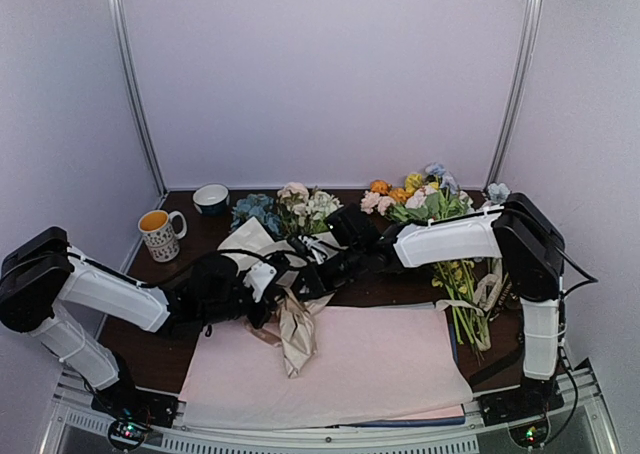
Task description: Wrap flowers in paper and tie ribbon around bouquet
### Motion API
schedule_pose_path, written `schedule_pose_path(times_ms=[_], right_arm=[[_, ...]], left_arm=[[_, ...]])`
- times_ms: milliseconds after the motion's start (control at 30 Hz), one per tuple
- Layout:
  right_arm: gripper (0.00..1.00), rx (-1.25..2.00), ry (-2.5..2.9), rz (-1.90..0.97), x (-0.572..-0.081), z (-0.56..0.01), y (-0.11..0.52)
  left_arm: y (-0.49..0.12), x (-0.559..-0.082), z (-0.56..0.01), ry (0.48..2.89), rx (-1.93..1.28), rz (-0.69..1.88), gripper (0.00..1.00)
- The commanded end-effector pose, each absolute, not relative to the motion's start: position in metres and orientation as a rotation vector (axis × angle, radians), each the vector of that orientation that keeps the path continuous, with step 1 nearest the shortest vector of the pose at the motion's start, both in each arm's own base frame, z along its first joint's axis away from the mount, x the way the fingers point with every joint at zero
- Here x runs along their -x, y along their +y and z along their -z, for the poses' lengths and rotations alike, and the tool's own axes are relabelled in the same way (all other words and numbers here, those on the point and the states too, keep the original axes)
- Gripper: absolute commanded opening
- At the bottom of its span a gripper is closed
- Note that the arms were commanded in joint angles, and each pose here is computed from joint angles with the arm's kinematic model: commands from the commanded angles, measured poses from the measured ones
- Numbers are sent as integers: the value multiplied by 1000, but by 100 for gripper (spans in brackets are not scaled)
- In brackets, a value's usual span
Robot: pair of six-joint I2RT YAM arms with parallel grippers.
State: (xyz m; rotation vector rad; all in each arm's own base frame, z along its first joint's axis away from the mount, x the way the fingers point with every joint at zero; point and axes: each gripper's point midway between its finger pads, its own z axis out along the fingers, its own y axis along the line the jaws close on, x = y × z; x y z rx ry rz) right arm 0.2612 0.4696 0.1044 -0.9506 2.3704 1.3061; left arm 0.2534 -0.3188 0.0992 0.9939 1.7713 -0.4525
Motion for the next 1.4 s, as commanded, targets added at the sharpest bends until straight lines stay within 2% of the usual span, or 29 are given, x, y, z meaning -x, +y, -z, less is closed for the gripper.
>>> schedule_pose_path(times_ms=[0, 700, 1367], right_arm=[[22, 846, 2323, -1316, -274, -113, 473], [22, 834, 2206, -1500, -255, -142, 471], [19, 853, 2347, -1377, -253, -101, 476]], left_arm=[[-323, -254, -109, 1735, -971, 486, 0], [-321, -250, -104, 1745, -986, 496, 0], [-319, -251, -113, 1717, -951, 505, 0]])
